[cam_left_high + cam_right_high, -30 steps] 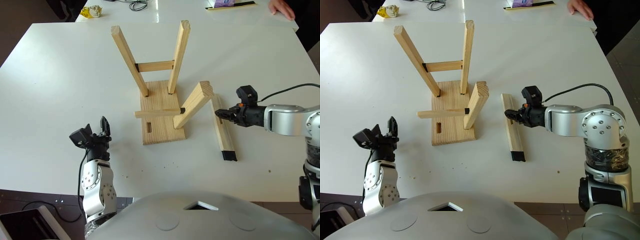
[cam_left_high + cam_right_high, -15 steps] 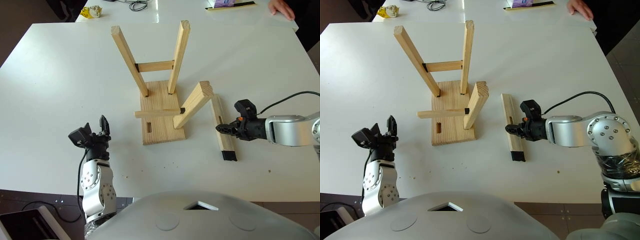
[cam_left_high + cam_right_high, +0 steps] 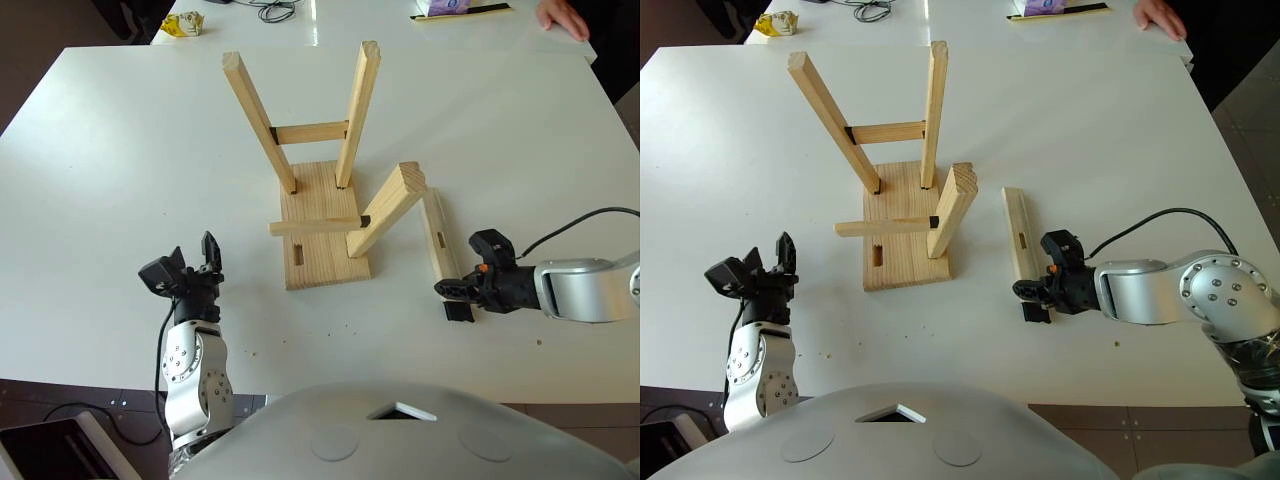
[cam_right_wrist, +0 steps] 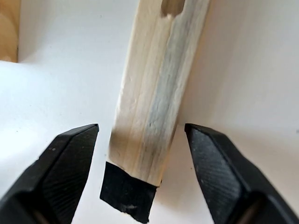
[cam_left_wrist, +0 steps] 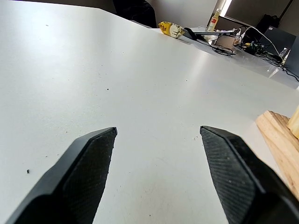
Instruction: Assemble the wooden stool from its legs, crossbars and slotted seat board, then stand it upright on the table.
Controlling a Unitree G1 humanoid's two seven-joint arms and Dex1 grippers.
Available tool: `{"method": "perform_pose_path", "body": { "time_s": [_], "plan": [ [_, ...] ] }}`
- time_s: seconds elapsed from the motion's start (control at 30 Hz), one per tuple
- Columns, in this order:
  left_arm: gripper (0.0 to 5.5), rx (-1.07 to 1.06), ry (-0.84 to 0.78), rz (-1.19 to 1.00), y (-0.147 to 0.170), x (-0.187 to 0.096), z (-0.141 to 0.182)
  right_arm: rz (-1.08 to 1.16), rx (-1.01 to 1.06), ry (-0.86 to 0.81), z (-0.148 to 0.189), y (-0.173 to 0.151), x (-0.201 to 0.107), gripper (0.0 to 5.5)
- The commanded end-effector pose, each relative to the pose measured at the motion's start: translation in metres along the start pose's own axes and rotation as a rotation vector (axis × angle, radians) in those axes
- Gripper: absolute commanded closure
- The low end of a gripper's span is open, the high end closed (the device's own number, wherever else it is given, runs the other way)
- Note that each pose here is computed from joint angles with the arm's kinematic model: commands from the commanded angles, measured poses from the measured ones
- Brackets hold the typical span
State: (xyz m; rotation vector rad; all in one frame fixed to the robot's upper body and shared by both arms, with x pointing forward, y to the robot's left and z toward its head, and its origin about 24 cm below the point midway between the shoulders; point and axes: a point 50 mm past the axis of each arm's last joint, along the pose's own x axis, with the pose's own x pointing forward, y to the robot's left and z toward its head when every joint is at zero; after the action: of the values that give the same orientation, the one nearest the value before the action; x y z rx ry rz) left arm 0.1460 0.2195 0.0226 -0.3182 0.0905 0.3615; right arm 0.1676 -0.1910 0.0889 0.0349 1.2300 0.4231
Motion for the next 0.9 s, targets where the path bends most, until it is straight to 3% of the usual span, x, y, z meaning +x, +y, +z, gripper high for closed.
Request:
{"method": "perform_pose_path", "body": {
  "time_s": [0.03, 0.33, 0.53, 0.7, 0.9],
  "plan": [
    [2.21, -0.001, 0.005, -0.006, 0.000, 0.003, 0.002, -0.037, -0.036, 0.012, -0.008, -0.002, 0.008, 2.08],
    [2.21, 0.013, 0.012, -0.035, -0.002, 0.011, 0.003, -0.111, -0.041, -0.102, -0.004, -0.006, 0.022, 3.39],
    [2.21, -0.003, -0.044, -0.033, -0.007, 0.014, 0.018, -0.136, -0.047, -0.200, 0.018, -0.006, 0.030, 3.43],
    [2.21, -0.002, -0.202, -0.013, -0.003, 0.031, 0.061, -0.191, -0.007, -0.389, 0.055, -0.010, 0.034, 3.44],
    [2.21, -0.073, -0.419, -0.033, 0.005, 0.067, 0.146, -0.308, 0.087, -0.758, 0.140, -0.041, 0.015, 3.44]
  ]
}}
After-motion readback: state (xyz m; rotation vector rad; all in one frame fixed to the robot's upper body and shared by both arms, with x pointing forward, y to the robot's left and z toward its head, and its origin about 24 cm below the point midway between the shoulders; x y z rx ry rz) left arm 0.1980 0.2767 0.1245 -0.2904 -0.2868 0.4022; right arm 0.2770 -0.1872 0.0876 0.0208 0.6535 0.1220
